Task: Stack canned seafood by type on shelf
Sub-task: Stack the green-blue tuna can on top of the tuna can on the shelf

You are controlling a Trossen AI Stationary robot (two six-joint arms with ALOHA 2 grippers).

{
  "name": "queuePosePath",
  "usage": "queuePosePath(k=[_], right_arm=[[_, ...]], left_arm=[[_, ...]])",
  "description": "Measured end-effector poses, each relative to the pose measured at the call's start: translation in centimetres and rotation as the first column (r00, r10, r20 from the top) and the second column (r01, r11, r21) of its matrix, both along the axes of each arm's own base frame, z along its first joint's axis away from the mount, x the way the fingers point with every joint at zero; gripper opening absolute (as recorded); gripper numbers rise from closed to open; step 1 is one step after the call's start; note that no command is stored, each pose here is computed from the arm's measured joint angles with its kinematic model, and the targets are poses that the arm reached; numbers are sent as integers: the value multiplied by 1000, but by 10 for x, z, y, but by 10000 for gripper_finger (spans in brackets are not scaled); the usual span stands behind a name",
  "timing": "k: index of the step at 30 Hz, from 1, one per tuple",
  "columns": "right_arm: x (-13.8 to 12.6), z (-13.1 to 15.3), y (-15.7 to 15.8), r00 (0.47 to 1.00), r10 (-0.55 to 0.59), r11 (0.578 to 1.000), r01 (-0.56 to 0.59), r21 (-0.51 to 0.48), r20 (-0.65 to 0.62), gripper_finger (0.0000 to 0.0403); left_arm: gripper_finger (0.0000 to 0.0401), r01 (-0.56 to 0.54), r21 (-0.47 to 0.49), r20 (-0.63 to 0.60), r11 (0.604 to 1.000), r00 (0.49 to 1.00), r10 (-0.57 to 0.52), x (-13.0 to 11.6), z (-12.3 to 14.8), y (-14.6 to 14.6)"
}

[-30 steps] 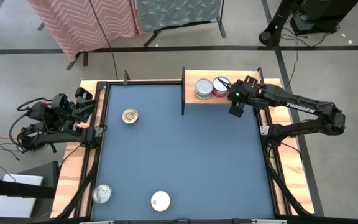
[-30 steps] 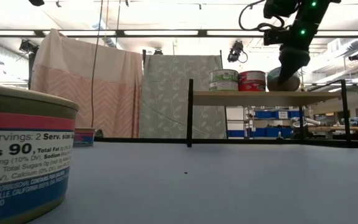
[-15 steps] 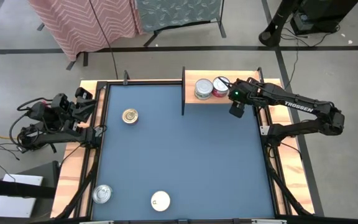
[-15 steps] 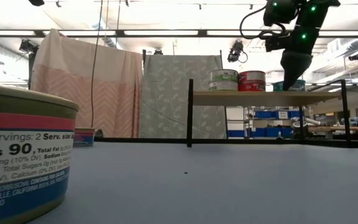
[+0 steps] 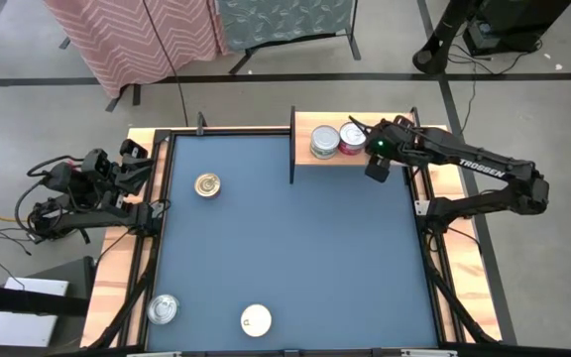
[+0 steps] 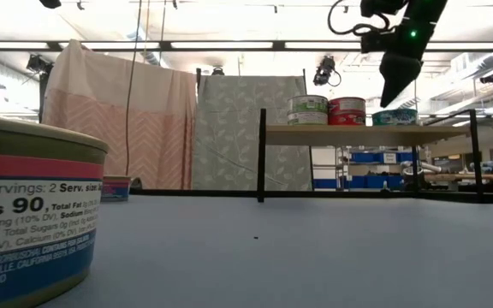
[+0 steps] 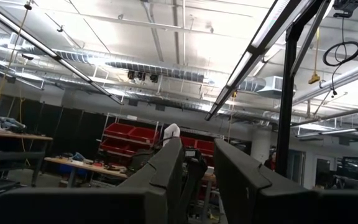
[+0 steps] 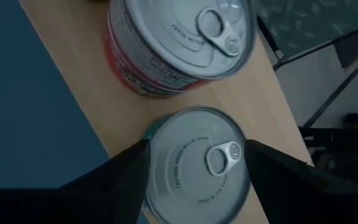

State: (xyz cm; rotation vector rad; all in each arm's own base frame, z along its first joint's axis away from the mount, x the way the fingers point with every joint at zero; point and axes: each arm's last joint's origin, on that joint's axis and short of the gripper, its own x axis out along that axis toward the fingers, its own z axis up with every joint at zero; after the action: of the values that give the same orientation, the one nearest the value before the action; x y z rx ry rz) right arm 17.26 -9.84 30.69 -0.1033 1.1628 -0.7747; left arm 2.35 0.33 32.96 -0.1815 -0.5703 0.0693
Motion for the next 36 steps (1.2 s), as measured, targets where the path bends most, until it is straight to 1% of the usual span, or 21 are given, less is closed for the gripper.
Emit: queuePosePath(k=[6, 9, 12, 16, 18, 20, 22, 25, 28, 29, 30, 32, 34, 36], right_arm=[[2, 22, 9, 997, -4, 1000, 4, 6, 71, 261], [5, 38, 17, 987, -16, 1000, 15, 5, 158, 256], [10, 51, 27, 963, -24, 999, 11, 52, 268, 251], [15, 68, 46, 921, -4, 987, -58, 147, 390, 239], [15, 79, 55, 900, 28, 984, -101, 146, 436, 226], [15, 94, 63, 875, 64, 985, -133, 111, 479, 204], [13, 110, 70, 843, 95, 986, -153, 66, 529, 172], [5, 137, 77, 791, 143, 983, -183, 7, 595, 107], [-5, 161, 83, 741, 198, 973, -229, -35, 642, 29], [-10, 167, 85, 732, 224, 967, -251, -51, 643, 16], [-15, 173, 87, 729, 241, 962, -266, -60, 640, 12], [-26, 180, 90, 740, 237, 963, -263, -54, 630, 16], [-40, 184, 92, 767, 216, 966, -257, -20, 604, 12], [-53, 183, 92, 805, 178, 971, -236, 29, 565, 7]], left_arm=[[95, 0, 2, -6, 1000, 1000, 1, 0, 0, 0], [95, 1, -1, -11, 1000, 1000, -1, 1, -1, 0], [95, 2, -4, -7, 1000, 1000, -2, 0, -1, 0], [95, -16, -9, 1, 1000, 1000, 16, 0, 0, 1], [95, -36, 5, 5, 999, 999, 36, 0, 1, 1], [95, -67, 17, 13, 998, 998, 67, -1, 1, 1], [95, -103, 36, 38, 994, 994, 101, -3, 4, 2], [95, -154, 71, 63, 985, 987, 150, -8, 10, 2], [94, -187, 95, 97, 978, 979, 178, -20, 22, 1], [93, -199, 106, 109, 974, 976, 187, -25, 27, 1], [91, -207, 113, 118, 972, 974, 194, -32, 33, 1], [88, -221, 134, 113, 966, 972, 207, -47, 45, 0], [85, -224, 153, 71, 963, 974, 215, -65, 55, -1], [81, -212, 160, -2, 964, 977, 215, -80, 61, -2]])
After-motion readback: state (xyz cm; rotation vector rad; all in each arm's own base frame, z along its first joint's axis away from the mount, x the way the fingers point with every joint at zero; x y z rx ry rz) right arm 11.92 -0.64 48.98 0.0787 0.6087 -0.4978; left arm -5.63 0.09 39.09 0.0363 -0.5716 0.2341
